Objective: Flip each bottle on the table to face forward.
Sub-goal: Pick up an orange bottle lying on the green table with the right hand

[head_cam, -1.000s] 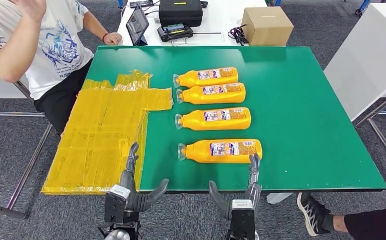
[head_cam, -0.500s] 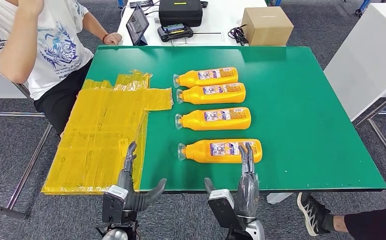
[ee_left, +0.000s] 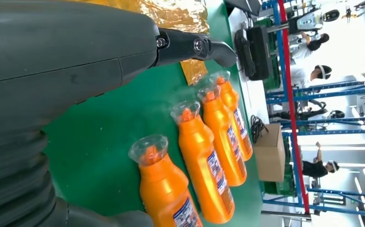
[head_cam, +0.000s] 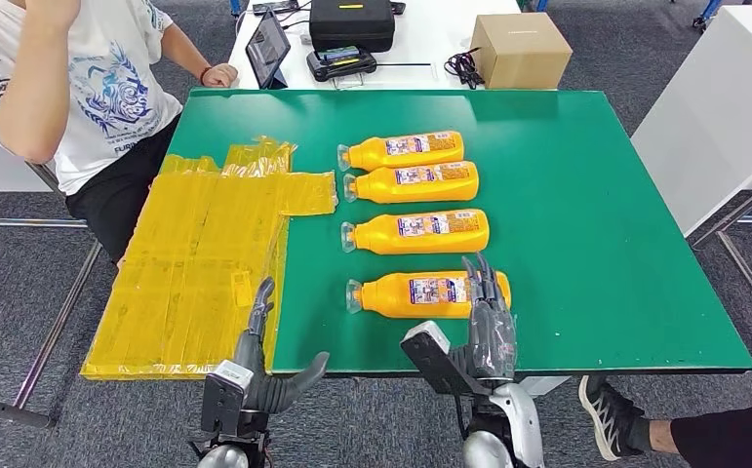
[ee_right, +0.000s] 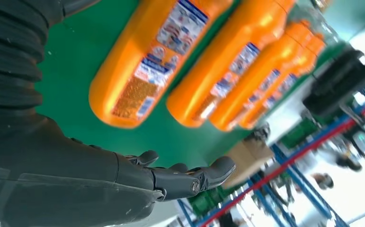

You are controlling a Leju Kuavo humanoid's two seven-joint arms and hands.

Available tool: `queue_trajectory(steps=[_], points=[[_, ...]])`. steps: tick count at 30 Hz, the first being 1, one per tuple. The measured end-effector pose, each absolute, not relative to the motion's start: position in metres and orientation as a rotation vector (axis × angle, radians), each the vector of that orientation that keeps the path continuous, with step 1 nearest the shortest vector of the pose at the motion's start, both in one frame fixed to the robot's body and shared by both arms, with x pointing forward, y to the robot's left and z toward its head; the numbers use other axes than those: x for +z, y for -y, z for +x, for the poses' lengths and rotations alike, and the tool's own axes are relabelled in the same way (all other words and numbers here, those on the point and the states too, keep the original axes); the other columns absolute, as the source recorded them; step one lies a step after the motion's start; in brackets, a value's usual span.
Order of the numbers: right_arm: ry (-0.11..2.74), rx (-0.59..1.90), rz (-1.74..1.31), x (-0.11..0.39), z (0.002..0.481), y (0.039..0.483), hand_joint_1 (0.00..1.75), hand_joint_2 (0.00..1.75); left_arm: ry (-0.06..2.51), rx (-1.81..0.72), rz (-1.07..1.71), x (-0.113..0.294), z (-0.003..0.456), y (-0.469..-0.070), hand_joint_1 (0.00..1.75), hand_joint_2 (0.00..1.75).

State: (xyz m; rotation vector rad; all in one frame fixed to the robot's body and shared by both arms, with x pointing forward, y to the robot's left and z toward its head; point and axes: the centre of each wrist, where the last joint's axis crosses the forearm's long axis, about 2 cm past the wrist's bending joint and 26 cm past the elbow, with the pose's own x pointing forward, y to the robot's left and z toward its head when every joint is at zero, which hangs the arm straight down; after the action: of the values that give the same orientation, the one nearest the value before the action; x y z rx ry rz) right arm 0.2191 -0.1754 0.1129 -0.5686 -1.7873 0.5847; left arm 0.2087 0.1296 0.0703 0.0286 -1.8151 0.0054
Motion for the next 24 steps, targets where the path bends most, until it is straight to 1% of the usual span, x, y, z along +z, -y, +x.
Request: queue_trajectory(steps=[6, 12, 17, 24], points=[[1.650, 0.690, -0.457, 0.106, 0.232, 0.181, 0.00, 1.75, 1.807, -0.007, 0.026, 0.069, 0.211, -0.130, 0.00, 1.75], [1.604, 0.741, -0.443, 0.100, 0.239, 0.187, 0.00, 1.75, 1.805, -0.003, 0.032, 0.069, 0.213, -0.132, 0.00, 1.75], [1.533, 0.832, -0.396, 0.097, 0.252, 0.195, 0.00, 1.75, 1.798, -0.001, 0.033, 0.067, 0.216, -0.134, 0.00, 1.75], [1.491, 0.928, -0.427, 0.097, 0.270, 0.205, 0.00, 1.75, 1.788, -0.011, 0.023, 0.064, 0.218, -0.135, 0.00, 1.75]])
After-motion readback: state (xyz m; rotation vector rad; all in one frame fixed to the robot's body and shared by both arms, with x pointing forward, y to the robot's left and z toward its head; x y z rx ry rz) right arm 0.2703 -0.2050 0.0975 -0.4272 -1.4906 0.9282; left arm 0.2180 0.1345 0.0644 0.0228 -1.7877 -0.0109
